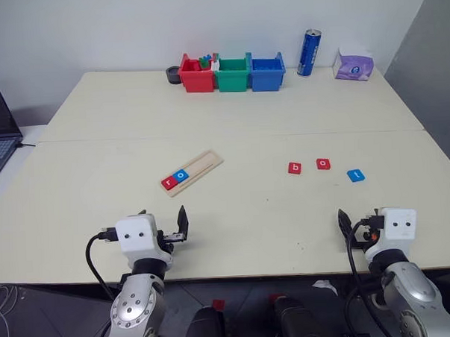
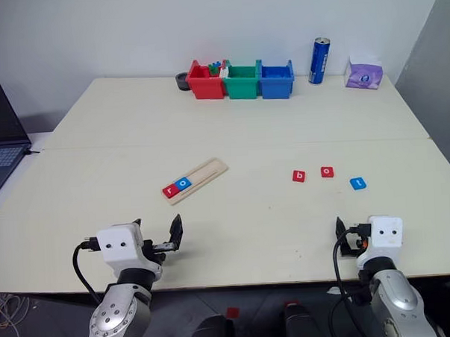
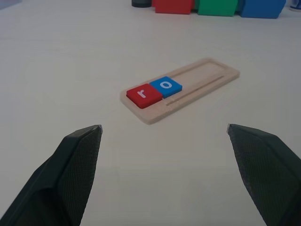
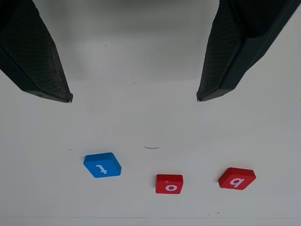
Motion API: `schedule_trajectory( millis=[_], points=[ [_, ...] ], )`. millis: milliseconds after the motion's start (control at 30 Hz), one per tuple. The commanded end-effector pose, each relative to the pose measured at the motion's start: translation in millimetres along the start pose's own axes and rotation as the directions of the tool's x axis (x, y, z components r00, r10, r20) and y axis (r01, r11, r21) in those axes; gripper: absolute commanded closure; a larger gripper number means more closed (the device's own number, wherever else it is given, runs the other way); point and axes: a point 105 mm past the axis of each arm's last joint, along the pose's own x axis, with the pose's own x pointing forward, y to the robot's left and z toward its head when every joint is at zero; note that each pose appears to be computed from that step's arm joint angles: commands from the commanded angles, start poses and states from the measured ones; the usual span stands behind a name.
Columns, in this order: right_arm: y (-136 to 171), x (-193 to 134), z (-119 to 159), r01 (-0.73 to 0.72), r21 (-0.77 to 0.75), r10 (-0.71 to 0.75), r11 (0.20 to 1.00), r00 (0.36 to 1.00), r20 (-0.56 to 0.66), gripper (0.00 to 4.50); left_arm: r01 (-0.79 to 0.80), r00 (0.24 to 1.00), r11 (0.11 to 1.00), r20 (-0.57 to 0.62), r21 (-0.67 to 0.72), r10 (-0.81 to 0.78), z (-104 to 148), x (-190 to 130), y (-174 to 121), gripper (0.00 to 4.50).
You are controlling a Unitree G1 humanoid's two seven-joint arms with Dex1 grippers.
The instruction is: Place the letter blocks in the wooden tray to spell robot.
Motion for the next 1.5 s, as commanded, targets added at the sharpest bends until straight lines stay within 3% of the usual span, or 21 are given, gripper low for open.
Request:
schedule_trajectory(
  millis=[33, 500, 700, 767, 867, 933, 1000, 1100, 1267, 1500],
  points=[
    [-2, -2, 22, 0.007, -0.017, -0.005, 1.000, 0.996, 0.092, 0.01, -0.005, 0.999, 1.000, 0.046, -0.012, 0.005, 12, -2, -2, 0.00],
    [0, 2, 27, -0.019, -0.026, 0.021, 0.999, 0.994, 0.107, 0.01, -0.025, 0.999, 1.000, 0.027, -0.007, 0.025, -4, -7, 7, 0.00],
    [20, 16, 56, -0.181, -0.070, 0.190, 0.981, 0.969, 0.160, 0.01, 0.051, 0.995, 0.995, 0.076, 0.085, -0.058, 5, 2, 14, 0.00],
    [40, 24, 73, -0.342, -0.113, 0.357, 0.933, 0.919, 0.164, 0.01, 0.130, 0.985, 0.983, 0.097, 0.130, -0.143, 13, 11, 18, 0.00],
    [66, 27, 96, -0.588, -0.176, 0.610, 0.789, 0.783, 0.121, 0.01, 0.228, 0.964, 0.962, 0.105, 0.148, -0.245, 28, 30, 31, 0.00],
    [80, 25, 109, -0.726, -0.198, 0.748, 0.659, 0.659, 0.073, 0.01, 0.305, 0.941, 0.937, 0.098, 0.167, -0.324, 39, 44, 38, 0.00],
    [92, 23, 118, -0.820, -0.206, 0.841, 0.534, 0.541, 0.027, 0.01, 0.360, 0.921, 0.914, 0.083, 0.188, -0.381, 45, 58, 46, 0.00],
    [104, 22, 126, -0.884, -0.201, 0.901, 0.422, 0.433, -0.010, 0.01, 0.444, 0.885, 0.871, 0.047, 0.208, -0.462, 46, 72, 47, 0.00],
    [115, 24, 128, -0.912, -0.207, 0.929, 0.354, 0.369, -0.035, 0.01, 0.551, 0.825, 0.798, -0.017, 0.243, -0.564, 43, 89, 44, 0.00],
    [120, 30, 134, -0.904, -0.204, 0.922, 0.377, 0.387, -0.009, 0.01, 0.645, 0.759, 0.724, -0.091, 0.245, -0.645, 36, 110, 45, 0.00]
  ],
)
